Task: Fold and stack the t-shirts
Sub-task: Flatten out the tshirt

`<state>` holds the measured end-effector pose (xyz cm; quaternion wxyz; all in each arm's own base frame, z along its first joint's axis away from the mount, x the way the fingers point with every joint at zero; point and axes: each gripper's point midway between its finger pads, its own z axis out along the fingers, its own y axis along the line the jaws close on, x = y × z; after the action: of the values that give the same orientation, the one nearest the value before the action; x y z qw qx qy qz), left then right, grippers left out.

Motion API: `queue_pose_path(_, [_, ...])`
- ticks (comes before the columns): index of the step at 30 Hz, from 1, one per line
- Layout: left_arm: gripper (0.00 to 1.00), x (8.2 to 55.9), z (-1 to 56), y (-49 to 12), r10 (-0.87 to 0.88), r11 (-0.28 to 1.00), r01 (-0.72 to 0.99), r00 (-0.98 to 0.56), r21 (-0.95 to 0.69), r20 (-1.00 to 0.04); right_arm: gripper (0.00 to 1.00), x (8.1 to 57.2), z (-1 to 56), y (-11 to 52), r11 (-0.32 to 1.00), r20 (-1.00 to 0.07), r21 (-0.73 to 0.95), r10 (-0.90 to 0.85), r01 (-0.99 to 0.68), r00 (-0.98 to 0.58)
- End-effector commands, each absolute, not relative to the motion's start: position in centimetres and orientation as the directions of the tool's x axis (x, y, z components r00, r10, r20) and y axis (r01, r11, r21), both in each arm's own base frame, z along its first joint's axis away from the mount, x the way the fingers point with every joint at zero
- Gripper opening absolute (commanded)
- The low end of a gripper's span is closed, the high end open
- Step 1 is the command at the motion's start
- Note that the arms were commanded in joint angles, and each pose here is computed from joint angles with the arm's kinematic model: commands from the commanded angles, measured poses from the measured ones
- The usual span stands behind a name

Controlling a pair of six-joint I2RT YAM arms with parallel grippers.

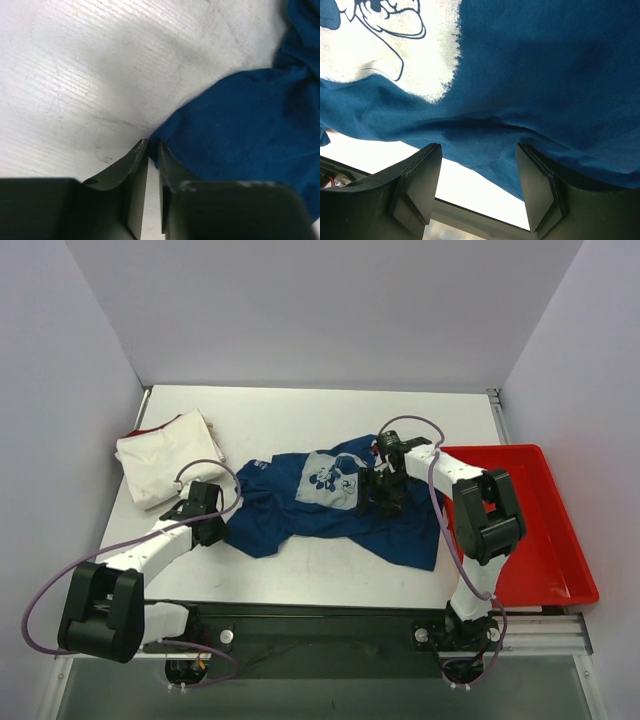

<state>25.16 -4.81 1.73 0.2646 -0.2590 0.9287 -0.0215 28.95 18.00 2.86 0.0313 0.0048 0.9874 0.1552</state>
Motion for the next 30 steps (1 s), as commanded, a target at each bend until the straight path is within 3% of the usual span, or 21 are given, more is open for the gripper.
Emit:
queue_pose_path(1, [0.20, 25.0, 0.7, -5.4, -0.489, 0.871, -0.453, -0.750, -0.193, -0.446, 0.61, 28.2, 3.8, 17.5, 0.952, -0.038, 0.306, 0.014, 0.002, -0.999])
queue_pose_path(3, [0.10, 25.0, 0.4, -5.9, -0.491, 0.871, -0.444, -0.755, -0.213, -0.434, 0.61, 28.1, 3.8, 17.4, 0.953, -0.038, 0.302, 0.010, -0.002, -0.999])
queue_pose_path(4, [0.01, 25.1, 0.4, -6.0, -0.493, 0.870, -0.441, -0.755, -0.222, -0.432, 0.61, 28.2, 3.8, 17.4, 0.954, -0.041, 0.300, 0.009, -0.004, -0.999])
queue_pose_path(12, [0.00, 29.0, 7.4, -3.2, -0.579, 0.814, -0.476, -0.623, -0.333, -0.526, 0.61, 27.0, 5.5, 15.1, 0.975, -0.078, 0.223, 0.019, 0.001, -0.997])
queue_pose_path(17, [0.00, 30.1, 11.5, 1.0, -0.659, 0.746, -0.527, -0.498, -0.407, -0.564, 0.61, 23.2, 5.2, 12.4, 0.988, -0.066, 0.152, 0.042, 0.032, -0.997])
queue_pose_path(30, [0.00, 29.6, 11.9, 3.0, -0.693, 0.713, -0.562, -0.474, -0.420, -0.542, 0.60, 14.4, 4.4, 9.3, 0.991, -0.013, 0.106, 0.084, 0.082, -0.996])
